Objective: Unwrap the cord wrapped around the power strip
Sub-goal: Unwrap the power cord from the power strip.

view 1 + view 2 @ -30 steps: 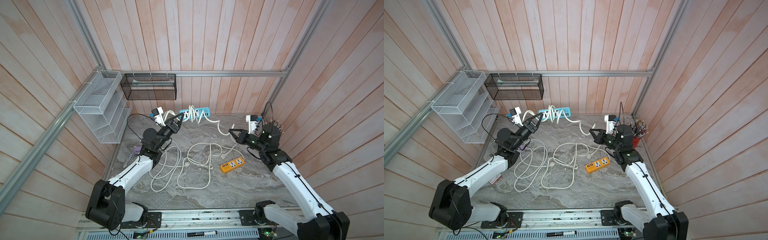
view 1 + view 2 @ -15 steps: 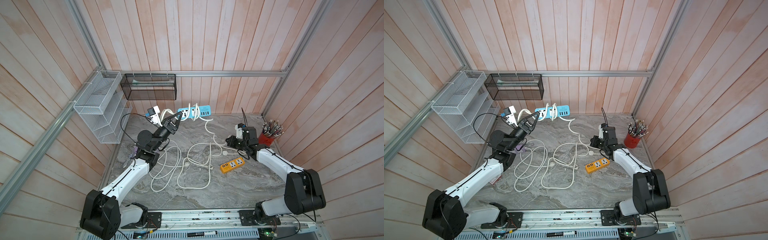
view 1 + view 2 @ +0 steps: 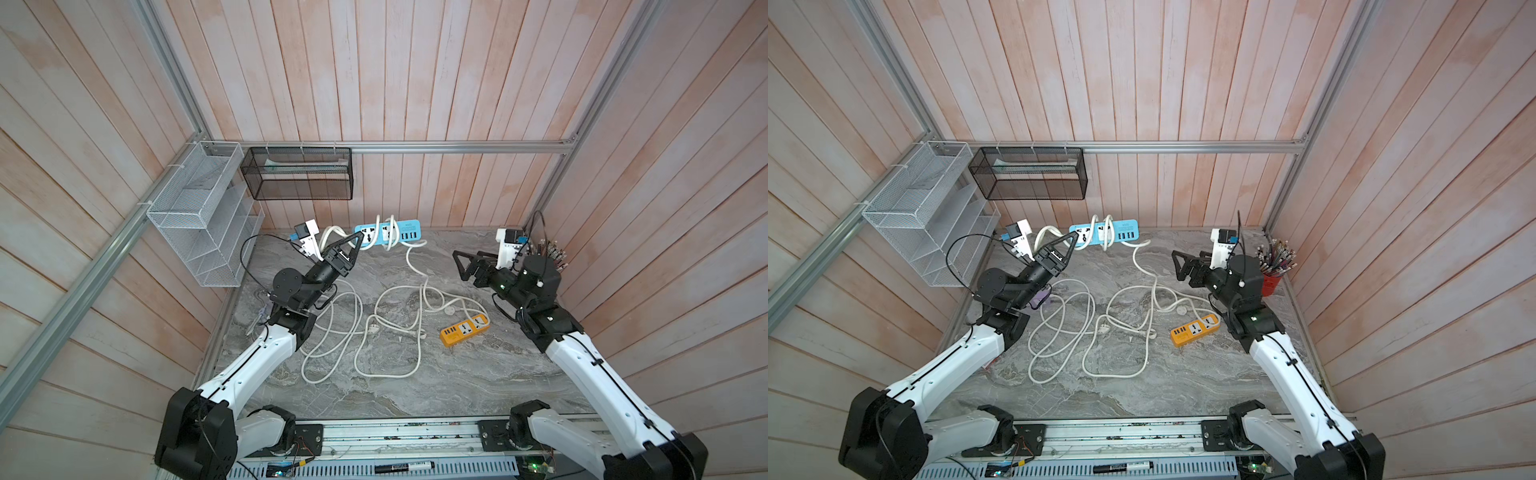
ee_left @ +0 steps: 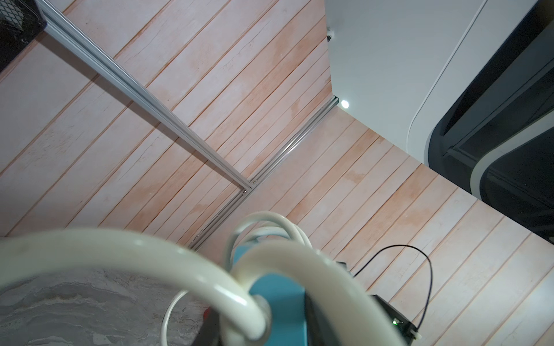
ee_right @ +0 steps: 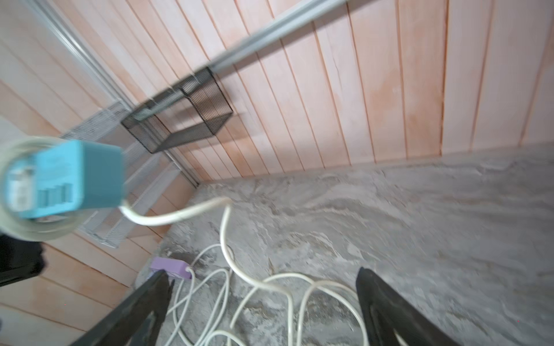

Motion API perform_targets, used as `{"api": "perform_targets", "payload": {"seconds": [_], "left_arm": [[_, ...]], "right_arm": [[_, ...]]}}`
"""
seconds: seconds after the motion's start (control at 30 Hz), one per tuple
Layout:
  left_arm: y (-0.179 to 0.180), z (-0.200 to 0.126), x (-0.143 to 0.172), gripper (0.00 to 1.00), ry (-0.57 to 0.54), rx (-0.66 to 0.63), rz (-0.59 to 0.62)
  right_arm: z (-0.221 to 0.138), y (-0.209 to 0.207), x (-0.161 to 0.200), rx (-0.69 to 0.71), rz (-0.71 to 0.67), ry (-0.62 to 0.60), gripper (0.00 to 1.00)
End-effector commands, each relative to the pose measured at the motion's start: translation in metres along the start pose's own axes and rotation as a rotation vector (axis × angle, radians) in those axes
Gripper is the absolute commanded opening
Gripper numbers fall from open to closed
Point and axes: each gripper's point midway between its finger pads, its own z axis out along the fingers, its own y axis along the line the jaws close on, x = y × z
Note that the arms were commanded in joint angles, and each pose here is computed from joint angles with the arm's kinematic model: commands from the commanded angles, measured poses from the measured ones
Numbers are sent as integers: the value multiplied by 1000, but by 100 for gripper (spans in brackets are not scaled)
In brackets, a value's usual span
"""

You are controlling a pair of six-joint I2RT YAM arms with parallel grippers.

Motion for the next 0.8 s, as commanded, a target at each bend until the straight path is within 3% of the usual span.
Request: {"api": "perform_targets", "payload": {"seconds": [0.0,0.07,0.27,0.43,0.63,0.77], "left_arm": [[-28,-6,-13,0,-37,97,18],[-31,-7,-12,0,-33,105,9],[-39,-4,-12,0,5,114,-14],[-43,-2,-5,0,34,122,-55],[-44,-5,-2,0,68,73,-40],[-46,-5,-2,0,74,73,-40]], "right_arm": [[2,37,-16,-172,7,6,99],[5,56,-12,-278,12,36,98],[10,91,18,-367,-181,85,98],[13,92,17,-328,-324,41,98],[10,74,30,-219,-611,-26,98],[13,84,48,-259,-689,-13,97]]}}
